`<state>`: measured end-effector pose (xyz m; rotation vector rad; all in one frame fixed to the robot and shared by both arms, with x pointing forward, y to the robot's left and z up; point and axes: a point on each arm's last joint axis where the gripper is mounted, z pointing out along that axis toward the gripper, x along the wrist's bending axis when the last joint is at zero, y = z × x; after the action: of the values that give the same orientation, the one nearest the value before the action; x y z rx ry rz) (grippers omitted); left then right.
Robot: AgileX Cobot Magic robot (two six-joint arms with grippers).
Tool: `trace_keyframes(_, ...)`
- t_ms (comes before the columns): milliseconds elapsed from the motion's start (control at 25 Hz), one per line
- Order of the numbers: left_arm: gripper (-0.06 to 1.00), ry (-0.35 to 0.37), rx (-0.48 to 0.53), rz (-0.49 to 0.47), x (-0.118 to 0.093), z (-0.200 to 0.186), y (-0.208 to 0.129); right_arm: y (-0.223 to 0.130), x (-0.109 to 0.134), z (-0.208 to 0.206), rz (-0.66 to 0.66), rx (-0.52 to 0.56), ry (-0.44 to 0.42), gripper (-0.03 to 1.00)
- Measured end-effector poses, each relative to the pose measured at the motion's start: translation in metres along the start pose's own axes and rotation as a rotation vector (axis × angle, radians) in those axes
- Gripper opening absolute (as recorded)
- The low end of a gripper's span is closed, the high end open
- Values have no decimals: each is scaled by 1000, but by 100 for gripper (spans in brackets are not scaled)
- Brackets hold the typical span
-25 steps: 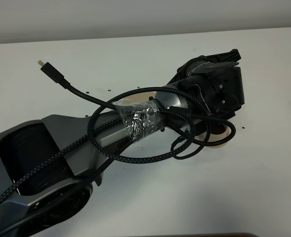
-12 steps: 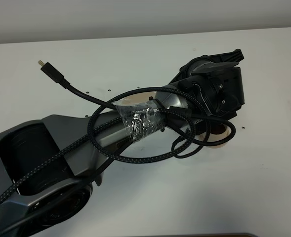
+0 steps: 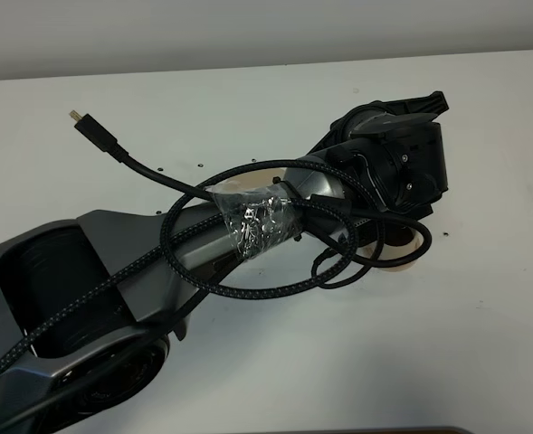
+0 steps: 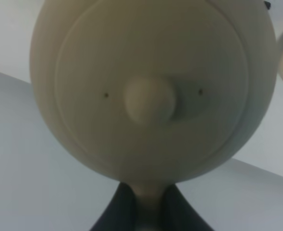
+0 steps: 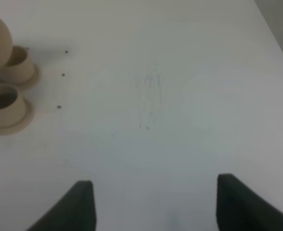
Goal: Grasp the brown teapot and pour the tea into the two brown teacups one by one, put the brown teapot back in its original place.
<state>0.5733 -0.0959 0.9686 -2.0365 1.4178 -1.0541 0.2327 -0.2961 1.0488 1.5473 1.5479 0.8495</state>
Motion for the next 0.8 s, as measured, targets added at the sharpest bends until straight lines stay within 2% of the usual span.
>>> trace_keyframes(800,13,38,-9,27,3,0,1,0,0,0,0,0,0,52)
